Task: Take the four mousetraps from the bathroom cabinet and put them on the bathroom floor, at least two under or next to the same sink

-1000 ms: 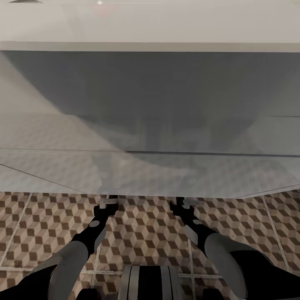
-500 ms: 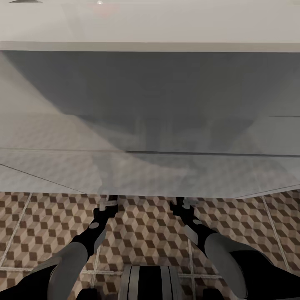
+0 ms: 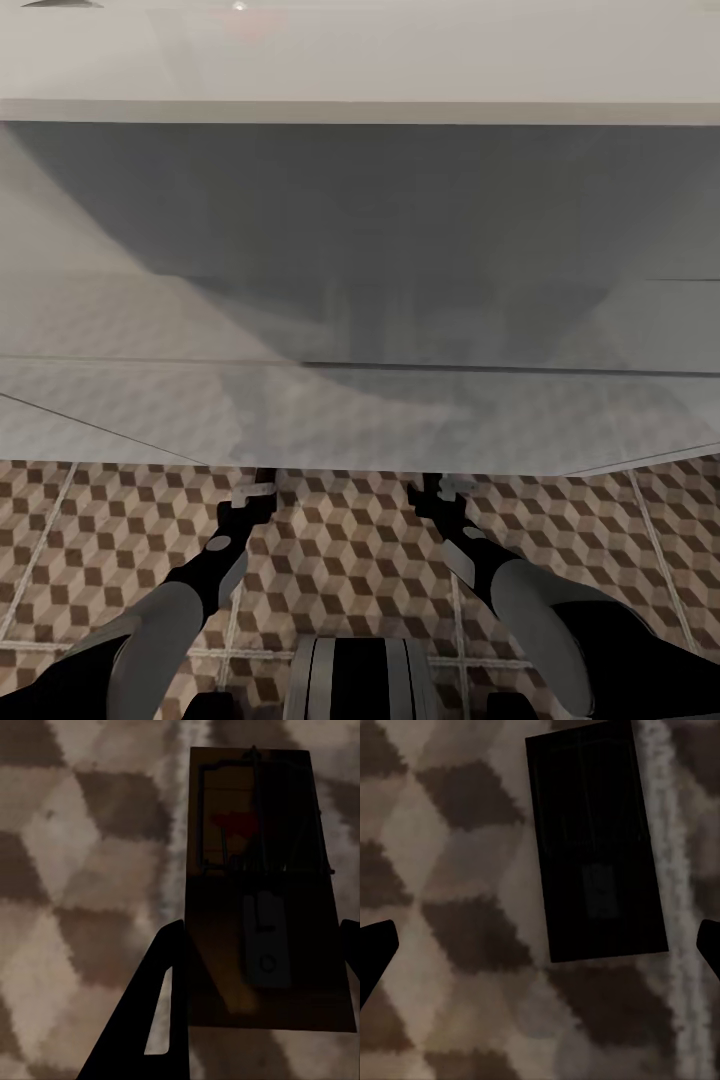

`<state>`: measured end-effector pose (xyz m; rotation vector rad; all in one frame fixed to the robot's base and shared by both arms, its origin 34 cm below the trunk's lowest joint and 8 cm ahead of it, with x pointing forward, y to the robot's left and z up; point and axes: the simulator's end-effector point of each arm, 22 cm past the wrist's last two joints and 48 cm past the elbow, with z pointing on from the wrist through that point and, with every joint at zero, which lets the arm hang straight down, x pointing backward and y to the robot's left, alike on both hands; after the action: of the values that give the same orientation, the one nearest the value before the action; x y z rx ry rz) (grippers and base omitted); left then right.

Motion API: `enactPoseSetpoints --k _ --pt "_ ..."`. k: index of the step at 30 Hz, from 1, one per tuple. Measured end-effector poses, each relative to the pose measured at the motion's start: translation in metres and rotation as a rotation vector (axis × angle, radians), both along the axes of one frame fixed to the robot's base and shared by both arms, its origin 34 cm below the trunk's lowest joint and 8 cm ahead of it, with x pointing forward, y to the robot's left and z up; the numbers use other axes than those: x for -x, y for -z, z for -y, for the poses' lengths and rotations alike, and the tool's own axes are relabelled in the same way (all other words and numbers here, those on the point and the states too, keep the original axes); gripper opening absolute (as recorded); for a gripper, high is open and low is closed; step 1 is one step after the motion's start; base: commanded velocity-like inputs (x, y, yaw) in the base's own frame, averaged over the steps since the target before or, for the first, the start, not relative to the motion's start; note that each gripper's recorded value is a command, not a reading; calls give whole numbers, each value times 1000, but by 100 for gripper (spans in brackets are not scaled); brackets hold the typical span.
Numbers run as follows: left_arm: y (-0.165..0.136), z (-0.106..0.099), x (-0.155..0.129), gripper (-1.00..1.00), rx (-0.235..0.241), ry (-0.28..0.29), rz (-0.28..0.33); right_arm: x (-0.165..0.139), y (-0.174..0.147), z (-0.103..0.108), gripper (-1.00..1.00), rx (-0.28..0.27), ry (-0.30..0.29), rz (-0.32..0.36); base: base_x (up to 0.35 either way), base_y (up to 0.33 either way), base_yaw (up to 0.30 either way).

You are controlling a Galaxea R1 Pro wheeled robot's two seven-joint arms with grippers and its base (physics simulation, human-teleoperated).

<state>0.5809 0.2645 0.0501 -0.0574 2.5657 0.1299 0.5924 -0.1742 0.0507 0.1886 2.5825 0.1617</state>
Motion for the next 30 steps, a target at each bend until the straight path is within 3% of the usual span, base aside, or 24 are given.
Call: enactPoseSetpoints --k 30 --pt "0 -2 1 -100 -1 -2 -4 0 0 0 100 0 0 0 0 0 0"
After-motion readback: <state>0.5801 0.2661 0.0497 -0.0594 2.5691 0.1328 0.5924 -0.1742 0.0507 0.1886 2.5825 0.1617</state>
